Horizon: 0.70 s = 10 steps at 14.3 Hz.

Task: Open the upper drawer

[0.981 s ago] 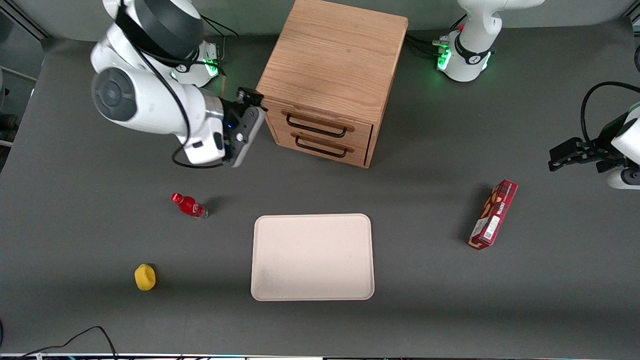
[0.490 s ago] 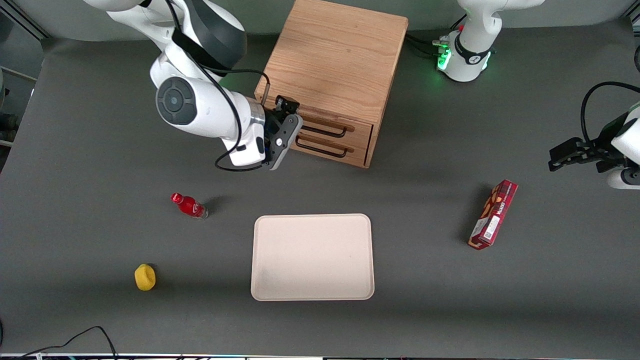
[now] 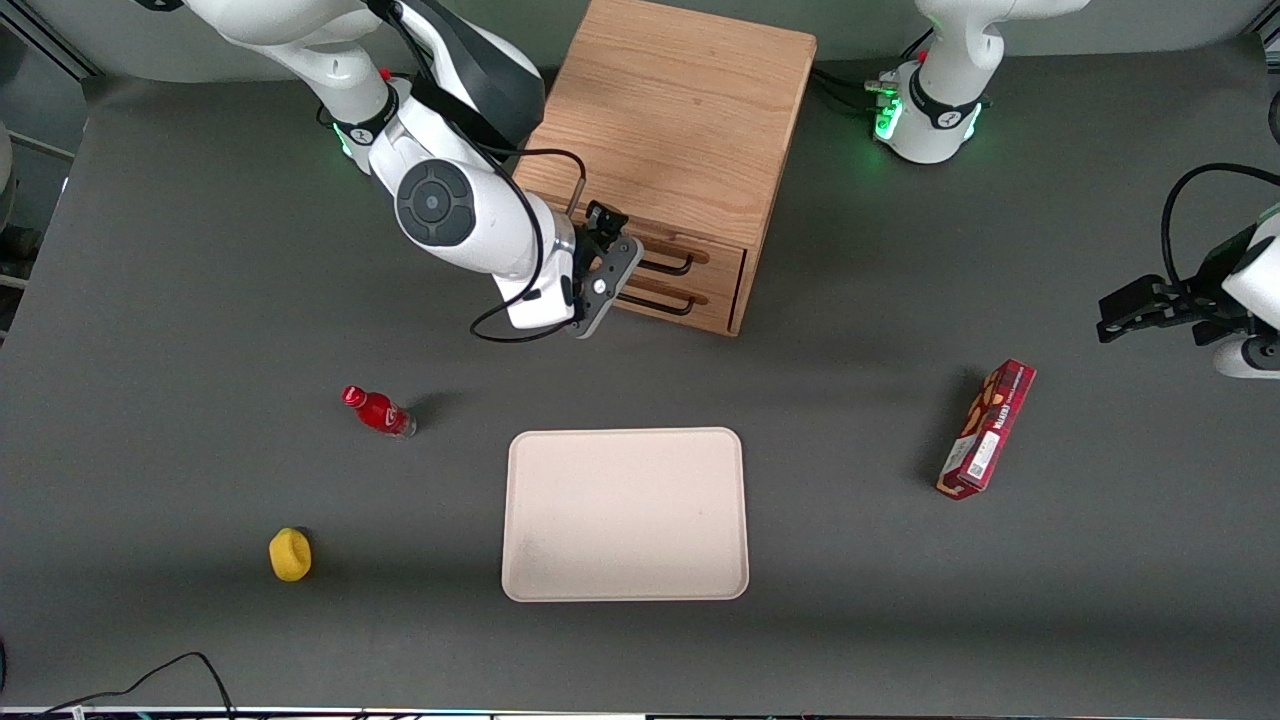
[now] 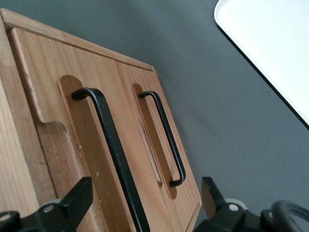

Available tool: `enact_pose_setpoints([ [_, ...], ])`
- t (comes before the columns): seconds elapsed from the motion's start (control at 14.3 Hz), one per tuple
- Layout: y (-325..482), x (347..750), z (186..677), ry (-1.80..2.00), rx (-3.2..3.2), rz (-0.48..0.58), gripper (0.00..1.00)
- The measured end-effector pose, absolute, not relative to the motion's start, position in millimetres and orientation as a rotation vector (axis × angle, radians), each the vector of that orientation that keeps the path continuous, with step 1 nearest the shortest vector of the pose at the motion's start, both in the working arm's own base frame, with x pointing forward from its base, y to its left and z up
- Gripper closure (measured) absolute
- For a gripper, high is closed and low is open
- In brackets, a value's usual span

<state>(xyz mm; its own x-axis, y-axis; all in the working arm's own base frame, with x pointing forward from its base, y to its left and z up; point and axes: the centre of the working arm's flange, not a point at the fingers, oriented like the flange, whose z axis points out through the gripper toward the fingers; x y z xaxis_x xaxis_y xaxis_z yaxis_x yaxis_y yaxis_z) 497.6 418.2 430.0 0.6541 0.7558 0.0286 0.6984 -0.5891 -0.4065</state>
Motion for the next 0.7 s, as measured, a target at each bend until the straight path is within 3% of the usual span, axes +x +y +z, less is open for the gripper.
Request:
enact_pose_setpoints([
  [0.7,423.9,490.0,396.2,-1.134,-2.486,0.207,0.00],
])
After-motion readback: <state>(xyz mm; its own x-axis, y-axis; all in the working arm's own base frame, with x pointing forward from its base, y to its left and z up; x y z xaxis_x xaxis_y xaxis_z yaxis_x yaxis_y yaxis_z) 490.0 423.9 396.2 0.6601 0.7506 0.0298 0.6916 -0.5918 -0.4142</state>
